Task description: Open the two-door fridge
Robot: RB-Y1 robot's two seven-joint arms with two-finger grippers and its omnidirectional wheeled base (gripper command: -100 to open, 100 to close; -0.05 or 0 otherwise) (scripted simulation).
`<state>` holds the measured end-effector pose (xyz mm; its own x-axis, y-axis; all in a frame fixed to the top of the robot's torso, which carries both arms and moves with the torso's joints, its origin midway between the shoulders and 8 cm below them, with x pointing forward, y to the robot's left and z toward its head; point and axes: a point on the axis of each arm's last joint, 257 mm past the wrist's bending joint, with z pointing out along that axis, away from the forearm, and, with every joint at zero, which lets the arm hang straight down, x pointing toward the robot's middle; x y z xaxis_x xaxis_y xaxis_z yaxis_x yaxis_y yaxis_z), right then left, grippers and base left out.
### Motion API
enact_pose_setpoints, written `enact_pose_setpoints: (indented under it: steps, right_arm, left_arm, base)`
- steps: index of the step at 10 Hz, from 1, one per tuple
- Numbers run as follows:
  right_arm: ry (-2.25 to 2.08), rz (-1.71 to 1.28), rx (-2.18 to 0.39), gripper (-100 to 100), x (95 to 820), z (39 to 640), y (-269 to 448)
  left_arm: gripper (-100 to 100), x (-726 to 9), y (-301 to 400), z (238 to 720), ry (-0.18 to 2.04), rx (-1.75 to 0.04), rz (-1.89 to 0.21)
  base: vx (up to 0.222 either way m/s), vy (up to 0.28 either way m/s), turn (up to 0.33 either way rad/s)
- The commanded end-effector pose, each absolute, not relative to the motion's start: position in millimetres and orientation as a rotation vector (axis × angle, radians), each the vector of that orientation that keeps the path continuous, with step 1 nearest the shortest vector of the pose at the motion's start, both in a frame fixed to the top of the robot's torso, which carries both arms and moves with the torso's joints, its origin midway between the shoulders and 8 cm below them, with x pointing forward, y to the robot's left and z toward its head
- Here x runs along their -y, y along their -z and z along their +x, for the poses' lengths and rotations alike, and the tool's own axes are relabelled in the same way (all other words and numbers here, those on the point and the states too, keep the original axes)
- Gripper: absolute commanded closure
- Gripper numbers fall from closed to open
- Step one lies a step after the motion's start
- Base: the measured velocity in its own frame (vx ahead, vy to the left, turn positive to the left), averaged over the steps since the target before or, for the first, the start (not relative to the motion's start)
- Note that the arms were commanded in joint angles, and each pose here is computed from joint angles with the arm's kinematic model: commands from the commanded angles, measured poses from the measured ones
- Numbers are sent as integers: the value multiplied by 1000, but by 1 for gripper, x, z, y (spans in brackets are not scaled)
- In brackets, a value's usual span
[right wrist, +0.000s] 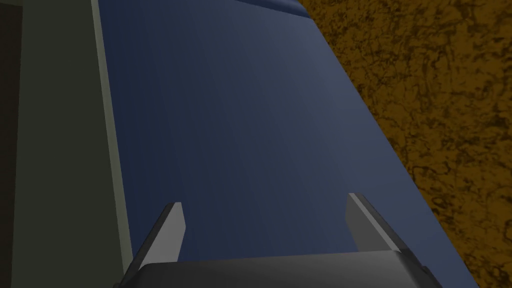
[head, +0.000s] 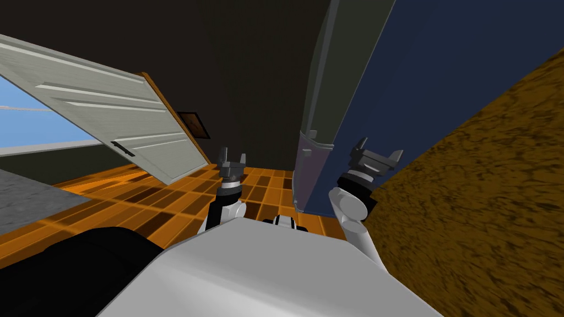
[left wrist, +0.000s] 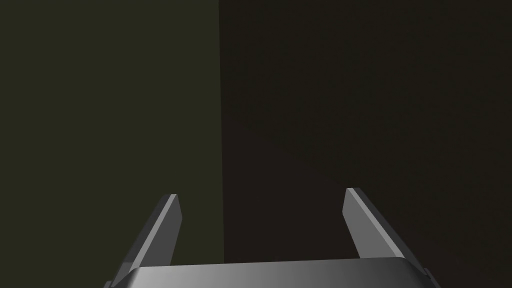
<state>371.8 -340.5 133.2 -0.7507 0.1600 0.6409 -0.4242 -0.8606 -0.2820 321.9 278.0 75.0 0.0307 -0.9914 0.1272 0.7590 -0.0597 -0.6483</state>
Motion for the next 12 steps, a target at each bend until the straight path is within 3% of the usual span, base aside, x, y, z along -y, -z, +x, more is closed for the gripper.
enact_pose_setpoints:
  steps: [1,12]
  right_arm:
    - [-2645,956,683,-100,344,385,-126]
    - [-2724,1213,1016,-100,345,448,-90]
  left_arm:
    - [0,-278,-75,322,1512,-452,-660]
    - [0,-278,-75,322,1512,-452,-660]
  base:
    - [4,-18,92]
    - [1,-17,89]
